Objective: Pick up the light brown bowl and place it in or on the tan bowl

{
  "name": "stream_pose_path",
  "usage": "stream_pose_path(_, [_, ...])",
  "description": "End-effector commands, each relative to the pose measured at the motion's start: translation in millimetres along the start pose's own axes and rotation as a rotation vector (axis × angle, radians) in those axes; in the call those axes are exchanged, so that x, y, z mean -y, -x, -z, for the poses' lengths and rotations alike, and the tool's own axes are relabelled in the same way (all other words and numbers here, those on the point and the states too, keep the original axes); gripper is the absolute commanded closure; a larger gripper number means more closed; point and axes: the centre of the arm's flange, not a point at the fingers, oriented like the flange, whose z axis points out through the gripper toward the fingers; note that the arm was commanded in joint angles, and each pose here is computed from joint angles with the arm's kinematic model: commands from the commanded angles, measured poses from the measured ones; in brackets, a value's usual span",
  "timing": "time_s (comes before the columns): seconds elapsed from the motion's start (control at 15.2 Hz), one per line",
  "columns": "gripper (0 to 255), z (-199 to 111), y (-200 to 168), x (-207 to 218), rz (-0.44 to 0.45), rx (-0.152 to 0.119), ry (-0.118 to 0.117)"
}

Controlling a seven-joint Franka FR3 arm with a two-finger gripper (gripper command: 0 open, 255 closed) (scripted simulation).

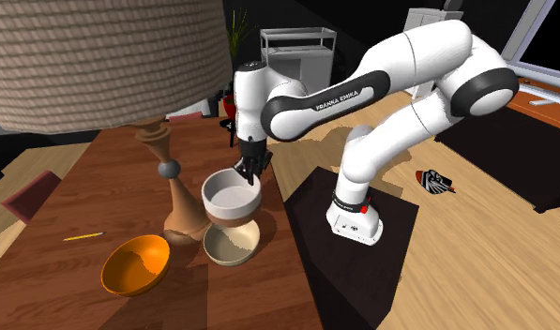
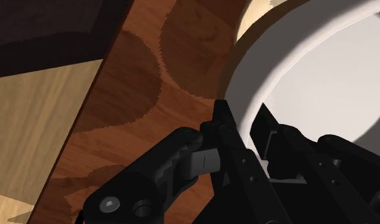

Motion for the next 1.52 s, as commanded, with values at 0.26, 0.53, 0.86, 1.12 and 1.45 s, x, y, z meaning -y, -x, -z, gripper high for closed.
stream_pose_path(0.26, [255,-8,25,42,0.005,0.001,0.005])
stream_pose_path(0.53, [255,-29,26,41,0.005,0.001,0.005])
stream_pose_path(0.86, [255,-56,27,40,0.005,0.001,0.005])
stream_pose_path(1.12, [255,-77,28,39,0.005,0.001,0.005])
stream_pose_path(1.45, [255,-93,29,39,0.005,0.001,0.005])
